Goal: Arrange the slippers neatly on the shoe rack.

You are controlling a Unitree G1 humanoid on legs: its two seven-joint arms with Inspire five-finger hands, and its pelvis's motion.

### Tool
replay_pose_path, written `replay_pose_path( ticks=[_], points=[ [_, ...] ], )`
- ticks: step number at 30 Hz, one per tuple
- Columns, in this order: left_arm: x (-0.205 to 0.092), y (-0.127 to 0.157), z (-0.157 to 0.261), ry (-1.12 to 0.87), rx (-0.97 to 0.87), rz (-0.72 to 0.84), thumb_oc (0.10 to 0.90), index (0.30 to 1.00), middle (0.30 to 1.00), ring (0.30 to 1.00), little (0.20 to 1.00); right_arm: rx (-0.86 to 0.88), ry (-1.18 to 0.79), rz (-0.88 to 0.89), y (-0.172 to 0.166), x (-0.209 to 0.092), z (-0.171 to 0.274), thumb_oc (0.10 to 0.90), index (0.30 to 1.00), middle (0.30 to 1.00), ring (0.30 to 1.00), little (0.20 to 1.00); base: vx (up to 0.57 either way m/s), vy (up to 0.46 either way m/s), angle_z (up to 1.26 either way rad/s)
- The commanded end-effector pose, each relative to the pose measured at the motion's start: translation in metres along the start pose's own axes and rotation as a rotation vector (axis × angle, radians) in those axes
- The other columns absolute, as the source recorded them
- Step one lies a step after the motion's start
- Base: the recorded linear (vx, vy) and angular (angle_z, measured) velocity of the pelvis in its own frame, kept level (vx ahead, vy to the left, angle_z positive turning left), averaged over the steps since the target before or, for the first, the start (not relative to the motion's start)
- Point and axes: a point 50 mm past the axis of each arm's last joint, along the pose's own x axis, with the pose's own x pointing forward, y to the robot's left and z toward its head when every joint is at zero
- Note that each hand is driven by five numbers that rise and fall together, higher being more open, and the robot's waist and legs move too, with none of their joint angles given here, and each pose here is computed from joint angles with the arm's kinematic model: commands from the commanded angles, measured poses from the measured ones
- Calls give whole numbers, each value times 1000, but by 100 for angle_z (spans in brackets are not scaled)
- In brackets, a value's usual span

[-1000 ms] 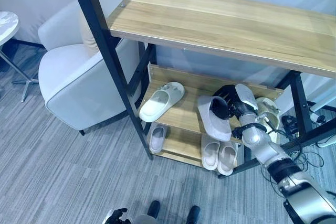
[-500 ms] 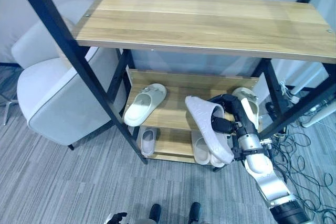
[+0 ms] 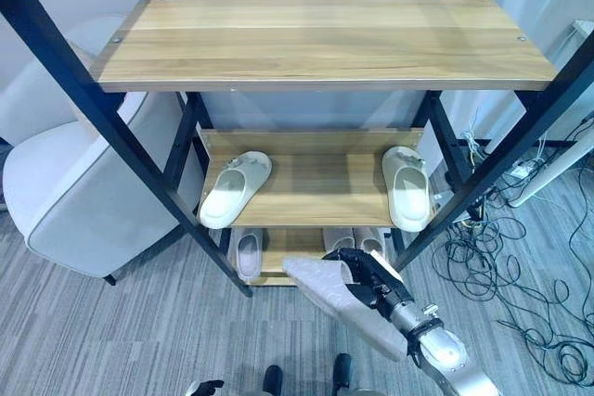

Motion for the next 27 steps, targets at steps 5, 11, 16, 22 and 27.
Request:
replay_pose_path(
  ticks=[5, 11, 16, 22, 27],
  points=[
    [4, 6, 93, -322, -80, -2, 800, 900, 900, 900, 900, -266, -391, -125, -32, 43, 97, 400, 300, 300, 300, 300, -297, -24, 37],
    [-8, 12, 119, -470, -206, -1, 800, 900, 900, 900, 900, -408, -595, -376, -65, 50, 158, 400, 300, 300, 300, 300, -119, 12, 1],
    [-22, 22, 153, -631, -255, 17, 800, 900, 900, 900, 900, -539, -761, -541, -86, 42, 206, 400, 300, 300, 300, 300, -80, 6, 18],
    [-46, 46, 186, -823, -320, 66, 800, 900, 900, 900, 900, -787, -1031, -721, -102, 15, 290, 400, 300, 300, 300, 300, 33, 11, 5],
    [-63, 63, 199, -932, -336, 105, 800, 900, 900, 900, 900, -973, -1129, -836, -110, -3, 338, 400, 300, 300, 300, 300, 126, 16, 5]
  ],
)
